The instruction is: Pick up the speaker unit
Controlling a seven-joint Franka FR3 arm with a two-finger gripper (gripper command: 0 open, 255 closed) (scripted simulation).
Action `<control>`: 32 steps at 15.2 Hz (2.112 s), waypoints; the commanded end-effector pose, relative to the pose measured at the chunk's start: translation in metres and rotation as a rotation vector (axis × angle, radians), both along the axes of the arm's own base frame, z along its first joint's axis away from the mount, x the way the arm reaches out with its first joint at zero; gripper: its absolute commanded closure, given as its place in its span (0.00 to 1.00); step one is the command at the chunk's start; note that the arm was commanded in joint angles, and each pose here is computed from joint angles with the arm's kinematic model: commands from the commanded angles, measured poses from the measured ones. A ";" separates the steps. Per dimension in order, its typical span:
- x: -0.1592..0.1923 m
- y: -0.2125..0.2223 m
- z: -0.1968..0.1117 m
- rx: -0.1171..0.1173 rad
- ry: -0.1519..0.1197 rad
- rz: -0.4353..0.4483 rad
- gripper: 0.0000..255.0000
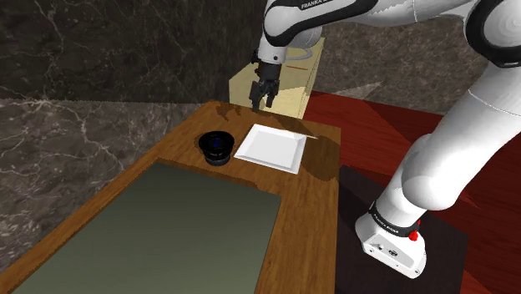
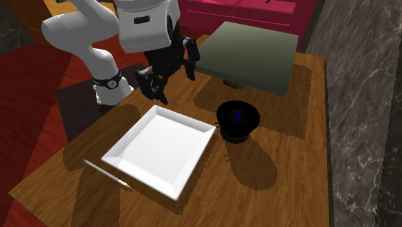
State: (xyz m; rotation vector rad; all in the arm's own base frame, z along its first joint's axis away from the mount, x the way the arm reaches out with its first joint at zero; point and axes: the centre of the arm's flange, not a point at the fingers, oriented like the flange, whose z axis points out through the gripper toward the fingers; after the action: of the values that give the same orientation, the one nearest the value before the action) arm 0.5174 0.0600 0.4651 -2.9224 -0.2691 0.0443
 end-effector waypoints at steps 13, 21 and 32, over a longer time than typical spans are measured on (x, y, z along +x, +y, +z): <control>0.108 0.065 -0.086 0.190 0.059 0.059 0.00; 0.108 0.065 -0.111 0.190 0.059 0.059 1.00; 0.108 0.065 -0.095 0.190 0.059 0.059 1.00</control>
State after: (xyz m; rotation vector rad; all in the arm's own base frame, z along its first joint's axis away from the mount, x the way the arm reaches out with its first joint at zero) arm 0.6253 0.1244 0.3641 -2.7197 -0.3311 0.1086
